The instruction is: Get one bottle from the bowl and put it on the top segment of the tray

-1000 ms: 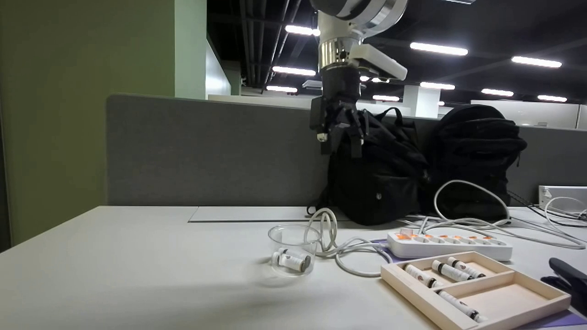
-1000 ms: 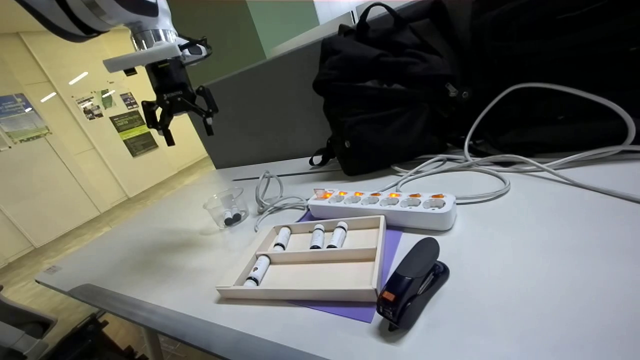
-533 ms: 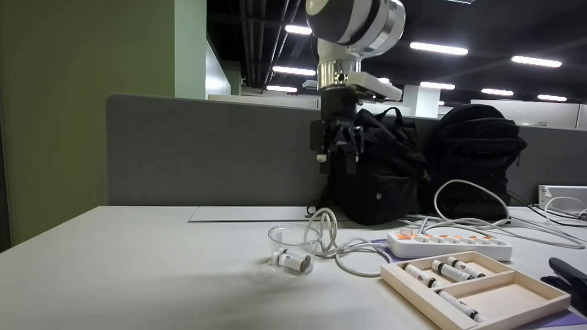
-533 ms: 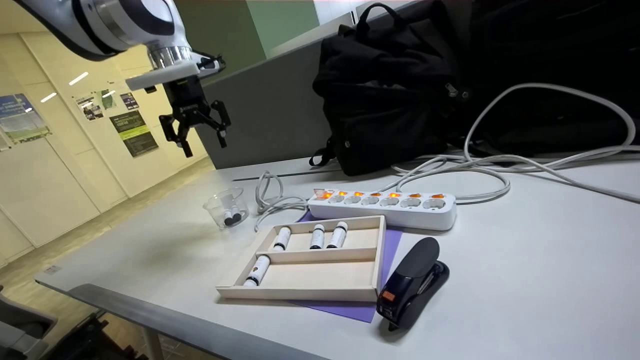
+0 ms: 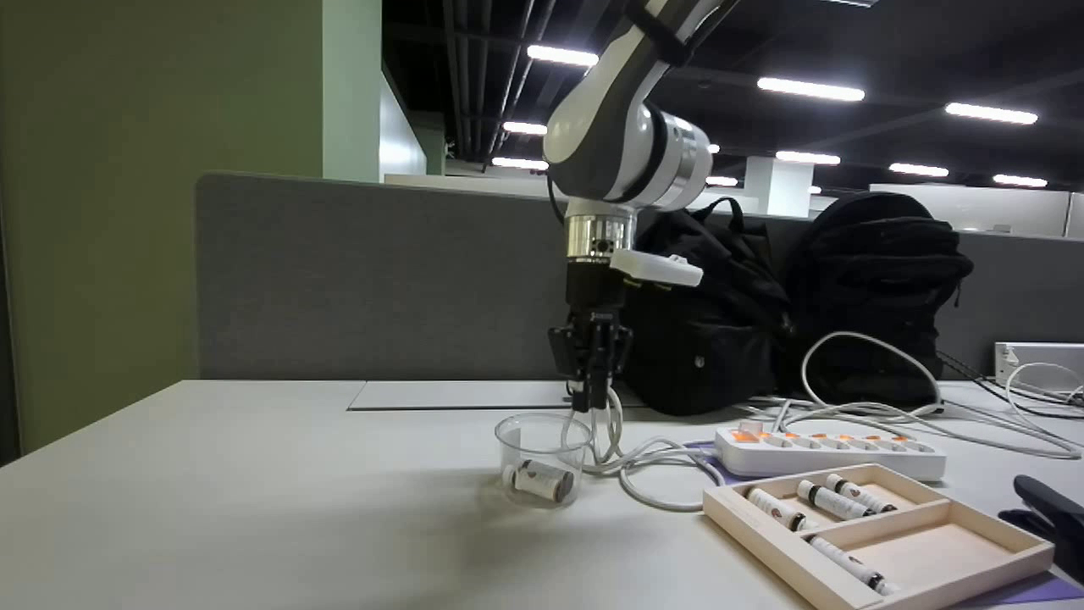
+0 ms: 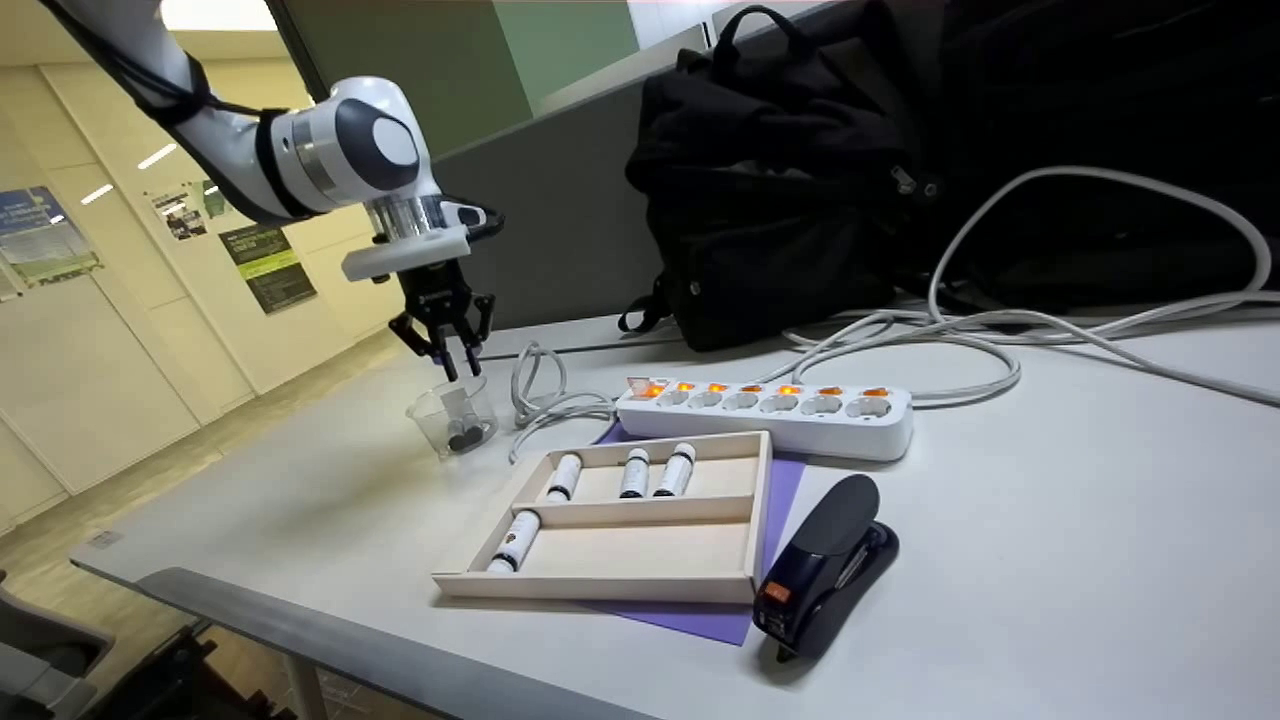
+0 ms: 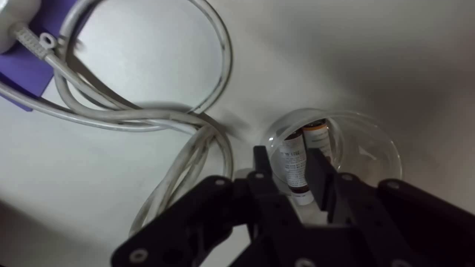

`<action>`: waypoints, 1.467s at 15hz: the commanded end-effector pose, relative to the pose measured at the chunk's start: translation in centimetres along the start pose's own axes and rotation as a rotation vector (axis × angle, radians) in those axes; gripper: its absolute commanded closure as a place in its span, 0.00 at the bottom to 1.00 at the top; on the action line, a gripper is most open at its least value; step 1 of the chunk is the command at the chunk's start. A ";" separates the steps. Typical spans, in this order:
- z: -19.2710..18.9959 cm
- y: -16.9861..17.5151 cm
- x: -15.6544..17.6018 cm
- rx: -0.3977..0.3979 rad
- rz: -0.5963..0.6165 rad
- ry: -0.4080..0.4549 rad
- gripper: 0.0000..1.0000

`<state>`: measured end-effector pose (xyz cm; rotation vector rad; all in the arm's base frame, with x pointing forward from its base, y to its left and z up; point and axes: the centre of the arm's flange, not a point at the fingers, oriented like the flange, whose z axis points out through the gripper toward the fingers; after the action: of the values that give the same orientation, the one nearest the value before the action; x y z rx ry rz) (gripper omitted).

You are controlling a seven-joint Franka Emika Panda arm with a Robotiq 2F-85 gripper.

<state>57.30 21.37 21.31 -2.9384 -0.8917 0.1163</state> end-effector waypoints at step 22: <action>9.0 -3.1 5.0 0.147 -0.062 -0.082 0.27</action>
<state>58.46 26.86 13.02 -2.7832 -0.9341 0.2561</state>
